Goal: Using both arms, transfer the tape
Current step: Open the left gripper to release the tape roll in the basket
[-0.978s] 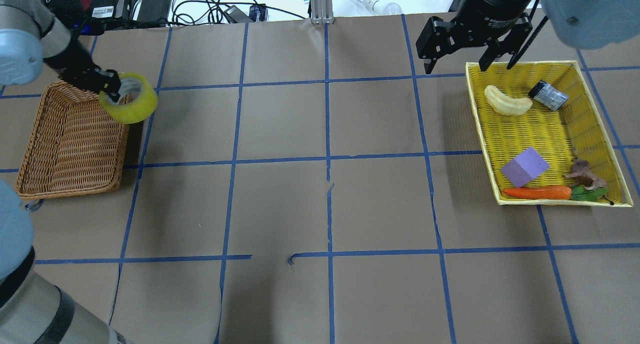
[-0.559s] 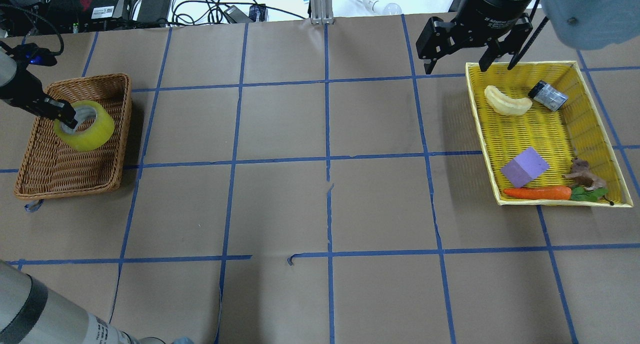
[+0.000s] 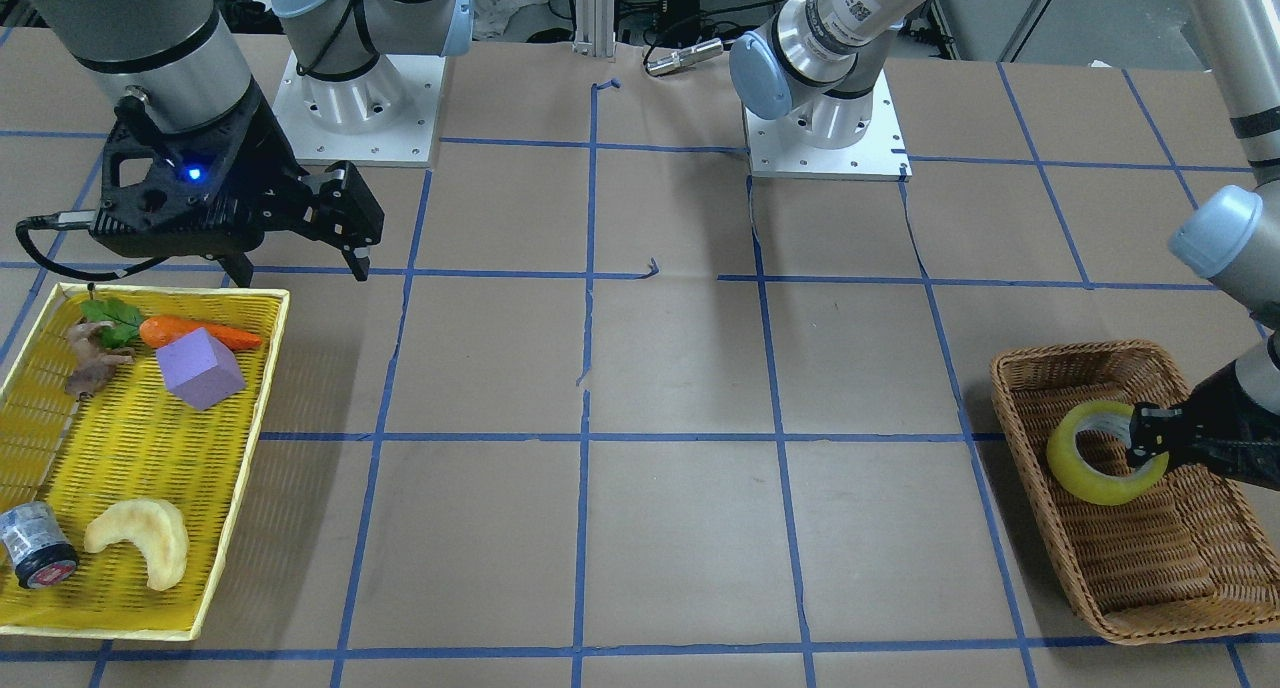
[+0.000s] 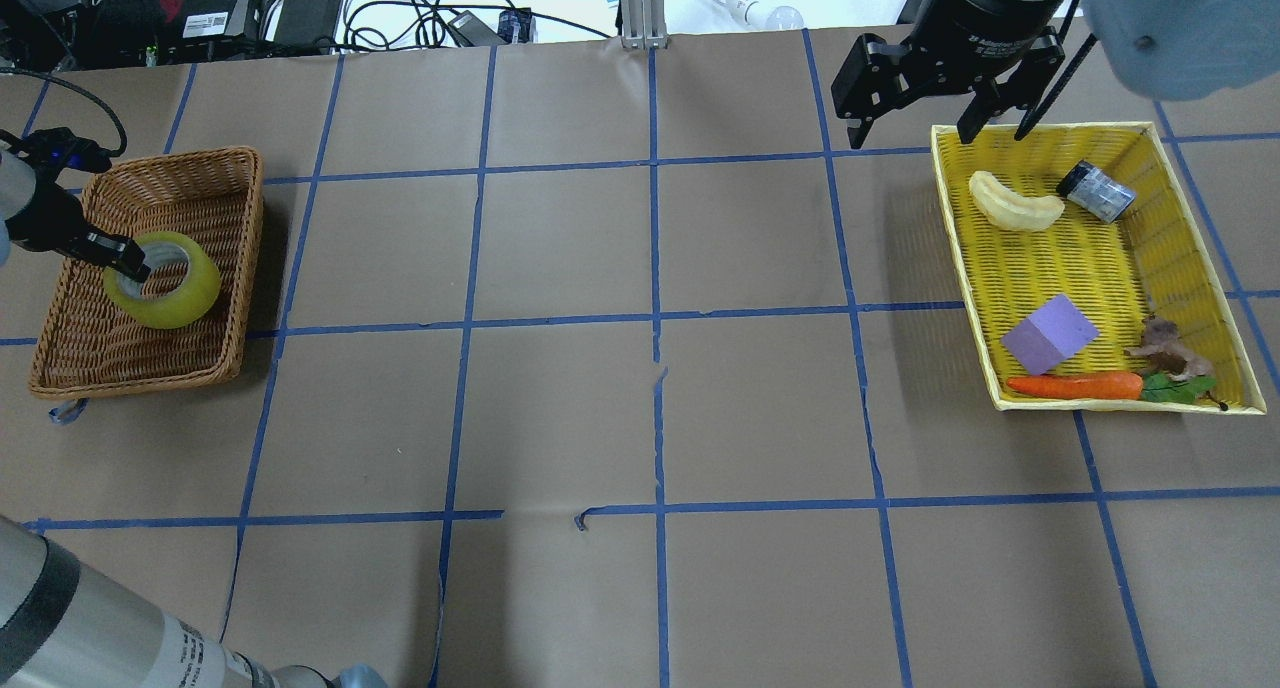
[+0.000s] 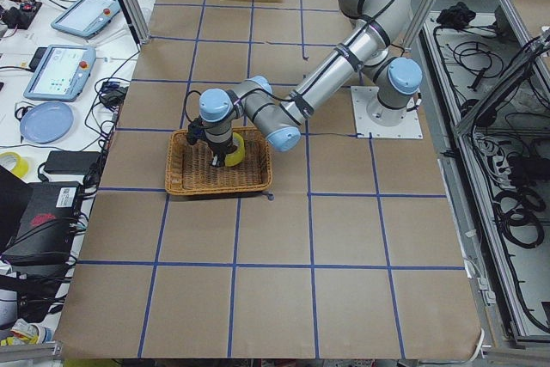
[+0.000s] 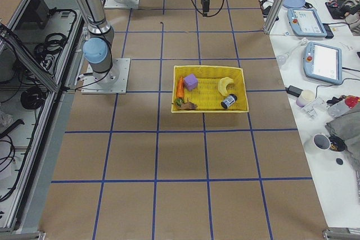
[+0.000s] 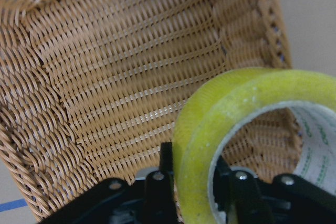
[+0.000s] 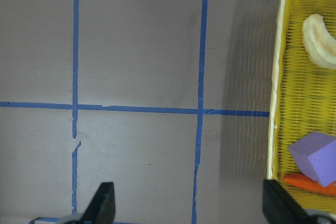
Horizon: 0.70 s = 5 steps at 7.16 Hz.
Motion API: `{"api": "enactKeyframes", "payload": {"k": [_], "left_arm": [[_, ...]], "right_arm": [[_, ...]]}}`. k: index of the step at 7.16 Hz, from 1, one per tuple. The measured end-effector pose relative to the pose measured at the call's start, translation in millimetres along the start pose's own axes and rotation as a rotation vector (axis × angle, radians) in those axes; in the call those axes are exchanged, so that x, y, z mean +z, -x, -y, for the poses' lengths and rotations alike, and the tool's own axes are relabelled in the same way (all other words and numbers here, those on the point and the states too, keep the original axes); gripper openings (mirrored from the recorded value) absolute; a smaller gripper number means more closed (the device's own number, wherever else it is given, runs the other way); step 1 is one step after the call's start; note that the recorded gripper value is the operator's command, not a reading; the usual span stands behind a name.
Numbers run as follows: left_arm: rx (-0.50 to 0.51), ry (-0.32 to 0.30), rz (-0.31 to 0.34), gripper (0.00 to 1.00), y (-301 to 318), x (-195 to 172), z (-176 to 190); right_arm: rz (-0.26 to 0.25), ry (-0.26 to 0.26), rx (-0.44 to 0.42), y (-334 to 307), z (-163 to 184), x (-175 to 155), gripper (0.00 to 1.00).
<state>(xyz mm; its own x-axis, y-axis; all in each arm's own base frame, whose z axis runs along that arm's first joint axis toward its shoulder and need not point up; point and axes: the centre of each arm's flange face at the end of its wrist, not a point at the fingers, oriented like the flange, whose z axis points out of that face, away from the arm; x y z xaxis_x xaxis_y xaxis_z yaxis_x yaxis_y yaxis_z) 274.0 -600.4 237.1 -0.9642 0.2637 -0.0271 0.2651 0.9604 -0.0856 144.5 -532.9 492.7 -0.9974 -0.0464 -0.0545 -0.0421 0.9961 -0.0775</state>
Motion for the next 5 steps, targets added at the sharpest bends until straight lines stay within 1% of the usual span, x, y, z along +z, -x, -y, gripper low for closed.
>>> {"api": "enactKeyframes", "payload": {"k": [2, 4, 5], "left_arm": [[-0.006, -0.035, 0.04, 1.0, 3.1, -2.6, 3.2], [-0.039, -0.07, 0.082, 1.0, -15.9, -39.5, 19.1], [-0.086, -0.078, 0.08, 1.0, -46.0, -61.7, 35.2]], "right_arm": [[0.002, 0.005, 0.001, -0.1, -0.8, 3.0, 1.0], [0.002, 0.005, 0.001, -0.2, -1.1, 3.0, 1.0], [0.002, 0.005, 0.001, -0.3, -1.1, 3.0, 1.0]]}}
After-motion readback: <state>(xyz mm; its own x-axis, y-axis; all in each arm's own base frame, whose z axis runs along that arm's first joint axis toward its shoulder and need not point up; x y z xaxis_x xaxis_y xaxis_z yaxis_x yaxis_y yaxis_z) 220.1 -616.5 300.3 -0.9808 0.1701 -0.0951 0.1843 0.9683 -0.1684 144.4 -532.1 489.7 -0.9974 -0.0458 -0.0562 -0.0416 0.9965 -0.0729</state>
